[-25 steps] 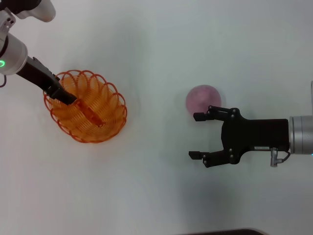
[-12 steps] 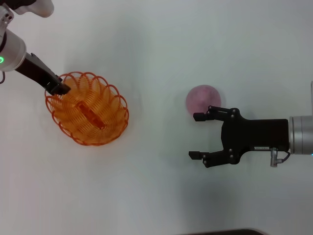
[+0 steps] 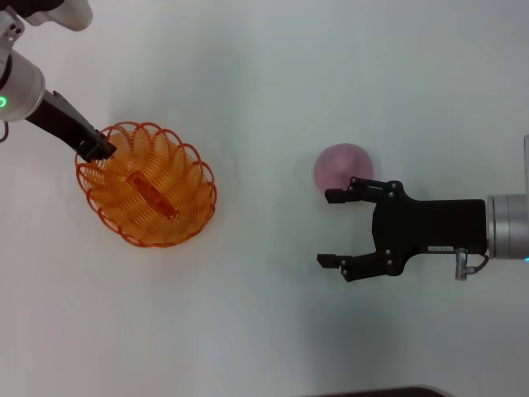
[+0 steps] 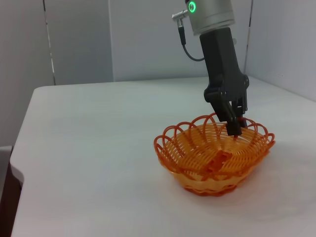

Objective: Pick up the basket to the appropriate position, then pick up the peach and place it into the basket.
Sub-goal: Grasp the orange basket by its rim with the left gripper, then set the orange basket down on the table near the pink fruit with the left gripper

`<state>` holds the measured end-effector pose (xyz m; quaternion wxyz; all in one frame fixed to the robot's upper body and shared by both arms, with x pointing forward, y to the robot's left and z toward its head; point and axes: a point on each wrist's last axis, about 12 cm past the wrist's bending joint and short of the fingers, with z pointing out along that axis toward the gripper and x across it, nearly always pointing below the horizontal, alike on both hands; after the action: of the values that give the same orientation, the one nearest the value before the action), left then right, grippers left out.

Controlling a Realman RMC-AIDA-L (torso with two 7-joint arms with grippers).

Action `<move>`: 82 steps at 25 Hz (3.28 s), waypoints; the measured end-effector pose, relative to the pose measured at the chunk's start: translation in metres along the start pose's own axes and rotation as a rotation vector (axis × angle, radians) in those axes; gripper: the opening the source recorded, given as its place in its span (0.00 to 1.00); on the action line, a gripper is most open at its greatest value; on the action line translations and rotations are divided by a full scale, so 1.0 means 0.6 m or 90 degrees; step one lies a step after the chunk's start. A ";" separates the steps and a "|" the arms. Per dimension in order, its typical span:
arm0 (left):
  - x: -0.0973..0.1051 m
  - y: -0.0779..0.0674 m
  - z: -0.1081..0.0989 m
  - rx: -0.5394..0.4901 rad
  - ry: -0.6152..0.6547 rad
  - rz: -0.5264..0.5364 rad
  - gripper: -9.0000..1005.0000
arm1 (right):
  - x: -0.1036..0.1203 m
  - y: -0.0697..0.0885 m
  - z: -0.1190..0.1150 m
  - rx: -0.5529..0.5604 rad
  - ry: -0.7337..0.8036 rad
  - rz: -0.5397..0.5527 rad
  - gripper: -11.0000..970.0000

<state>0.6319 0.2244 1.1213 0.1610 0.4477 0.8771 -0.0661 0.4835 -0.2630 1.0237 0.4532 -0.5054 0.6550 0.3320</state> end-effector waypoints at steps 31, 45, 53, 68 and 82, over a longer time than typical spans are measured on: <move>-0.013 0.027 -0.072 0.095 0.004 -0.173 0.08 | -0.003 -0.005 0.003 -0.001 0.003 0.002 0.98; 0.065 0.056 -0.102 0.228 -0.077 -0.419 0.08 | -0.003 -0.005 0.003 -0.001 0.003 0.003 0.97; 0.104 0.028 -0.069 0.283 -0.112 -0.499 0.08 | -0.003 -0.005 0.003 -0.001 0.003 0.002 0.97; 0.145 -0.033 -0.025 0.286 -0.172 -0.585 0.08 | -0.003 -0.005 0.003 -0.001 0.003 0.003 0.98; 0.170 -0.056 0.014 0.275 -0.237 -0.653 0.08 | -0.001 -0.003 0.002 0.001 0.004 0.007 0.97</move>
<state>0.5509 0.2801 1.0776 0.1647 -0.0301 0.9054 -0.3902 0.4855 -0.2621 1.0235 0.4499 -0.5024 0.6593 0.3324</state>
